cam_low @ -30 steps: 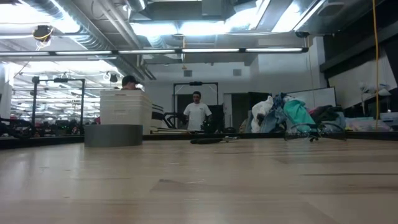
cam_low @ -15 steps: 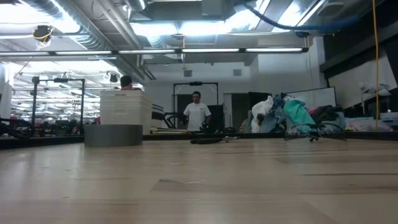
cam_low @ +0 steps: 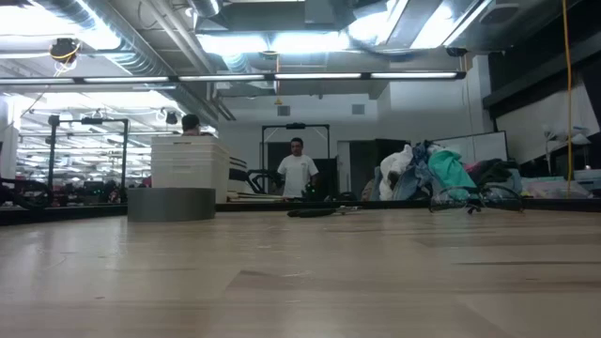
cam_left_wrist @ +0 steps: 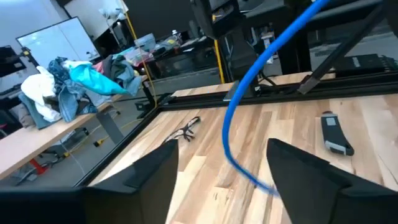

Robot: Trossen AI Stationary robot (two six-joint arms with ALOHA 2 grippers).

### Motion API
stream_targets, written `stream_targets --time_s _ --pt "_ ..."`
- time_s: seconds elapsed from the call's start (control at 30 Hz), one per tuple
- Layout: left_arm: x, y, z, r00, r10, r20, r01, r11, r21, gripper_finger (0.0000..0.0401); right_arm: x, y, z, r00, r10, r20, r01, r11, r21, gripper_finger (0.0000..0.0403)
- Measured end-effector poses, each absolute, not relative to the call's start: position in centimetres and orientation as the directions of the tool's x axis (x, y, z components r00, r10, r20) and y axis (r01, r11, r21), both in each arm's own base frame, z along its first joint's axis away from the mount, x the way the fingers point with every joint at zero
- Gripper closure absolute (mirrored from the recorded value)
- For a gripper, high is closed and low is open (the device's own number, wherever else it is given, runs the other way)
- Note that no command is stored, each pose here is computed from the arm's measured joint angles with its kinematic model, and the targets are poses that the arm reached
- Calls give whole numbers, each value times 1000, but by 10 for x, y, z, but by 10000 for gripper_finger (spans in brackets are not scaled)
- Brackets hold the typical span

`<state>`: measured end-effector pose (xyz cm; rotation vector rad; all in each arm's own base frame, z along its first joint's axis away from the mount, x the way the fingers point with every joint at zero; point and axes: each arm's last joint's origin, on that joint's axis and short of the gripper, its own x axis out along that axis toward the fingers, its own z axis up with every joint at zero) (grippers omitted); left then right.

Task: Coil cords
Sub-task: Coil the blue wire cable onto the black spool

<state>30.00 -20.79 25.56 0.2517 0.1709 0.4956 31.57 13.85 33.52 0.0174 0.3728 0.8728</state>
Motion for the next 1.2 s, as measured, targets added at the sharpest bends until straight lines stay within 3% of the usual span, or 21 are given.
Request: stream_targets --time_s 0.33,0.67,0.97,1.2 --pt "316 -189 255 885 447 -129 -402 875 271 151 313 138 339 564 772 -295 -773 618 140 402" --pt "328 -179 270 927 371 -48 -339 888 310 151 312 139 338 538 790 -294 -795 591 133 402" --pt "344 -162 258 940 331 -80 -294 908 299 151 312 139 338 532 794 -292 -799 586 135 402" --pt "350 -160 246 933 343 -106 -303 911 282 207 312 139 338 530 794 -298 -798 586 139 402"
